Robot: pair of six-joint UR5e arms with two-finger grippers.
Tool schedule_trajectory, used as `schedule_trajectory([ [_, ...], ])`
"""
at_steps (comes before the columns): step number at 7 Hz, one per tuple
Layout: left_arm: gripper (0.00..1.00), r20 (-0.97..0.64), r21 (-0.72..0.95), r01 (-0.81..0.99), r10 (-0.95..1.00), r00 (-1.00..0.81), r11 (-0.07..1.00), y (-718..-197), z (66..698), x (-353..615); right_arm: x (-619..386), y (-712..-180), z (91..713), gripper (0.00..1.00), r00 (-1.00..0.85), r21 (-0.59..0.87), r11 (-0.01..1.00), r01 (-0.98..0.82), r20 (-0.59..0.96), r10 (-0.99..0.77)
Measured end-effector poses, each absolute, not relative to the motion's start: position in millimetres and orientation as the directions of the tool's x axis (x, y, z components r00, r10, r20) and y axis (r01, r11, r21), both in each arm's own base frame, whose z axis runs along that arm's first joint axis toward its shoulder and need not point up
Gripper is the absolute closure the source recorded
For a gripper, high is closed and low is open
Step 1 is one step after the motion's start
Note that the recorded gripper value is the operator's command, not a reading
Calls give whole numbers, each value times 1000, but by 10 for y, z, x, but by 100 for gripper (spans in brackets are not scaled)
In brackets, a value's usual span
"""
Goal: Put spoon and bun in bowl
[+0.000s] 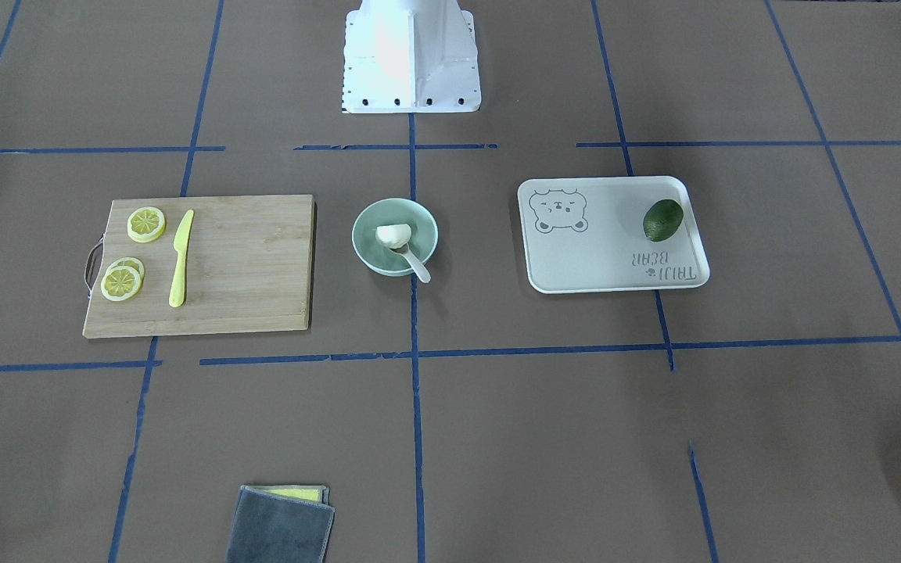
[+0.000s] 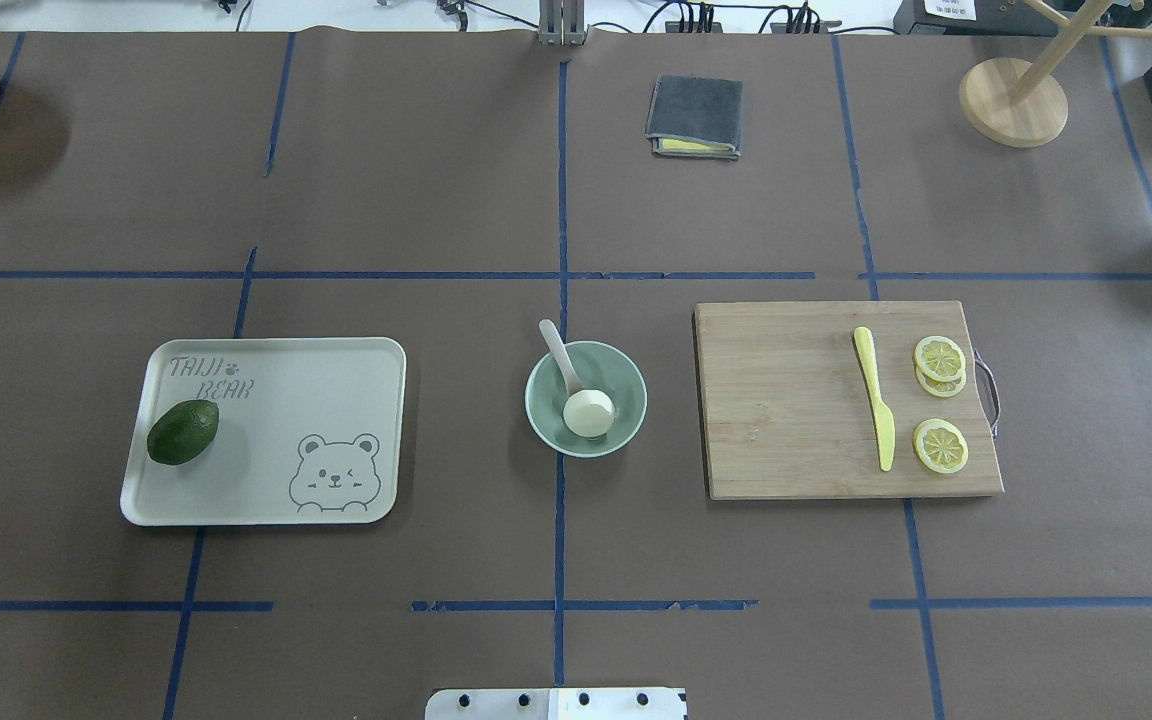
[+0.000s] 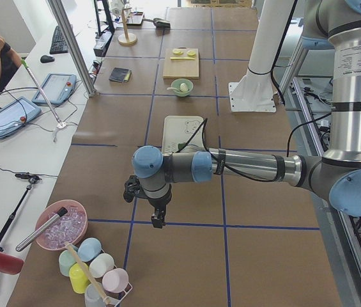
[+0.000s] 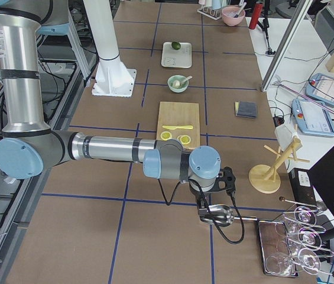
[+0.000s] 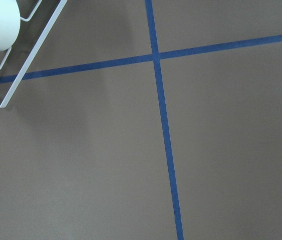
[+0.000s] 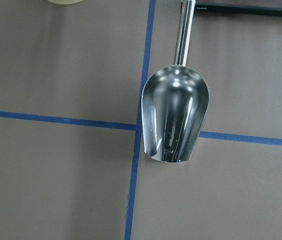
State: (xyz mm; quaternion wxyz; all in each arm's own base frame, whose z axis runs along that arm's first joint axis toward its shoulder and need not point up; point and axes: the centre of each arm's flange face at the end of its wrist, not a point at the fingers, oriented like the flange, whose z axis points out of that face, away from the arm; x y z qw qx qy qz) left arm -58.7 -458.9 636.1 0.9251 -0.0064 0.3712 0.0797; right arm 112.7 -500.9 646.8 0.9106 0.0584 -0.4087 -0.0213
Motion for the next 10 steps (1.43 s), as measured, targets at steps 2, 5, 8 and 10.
schedule_trajectory([
  [2,0,-688,49,-153,144,711,987,-4581,6376,-584,1124,-5005,6446,0,663,126,992,-11,744,-87],
  [5,0,-688,49,-151,143,711,987,-4588,6365,-581,1125,-4996,6463,0,665,130,992,-5,741,-94],
  [8,0,-688,49,-151,143,712,987,-4589,6364,-581,1125,-4994,6466,0,665,130,992,-4,740,-94],
  [10,0,-688,49,-151,143,712,987,-4589,6364,-581,1125,-4995,6462,0,665,130,991,-4,741,-94],
])
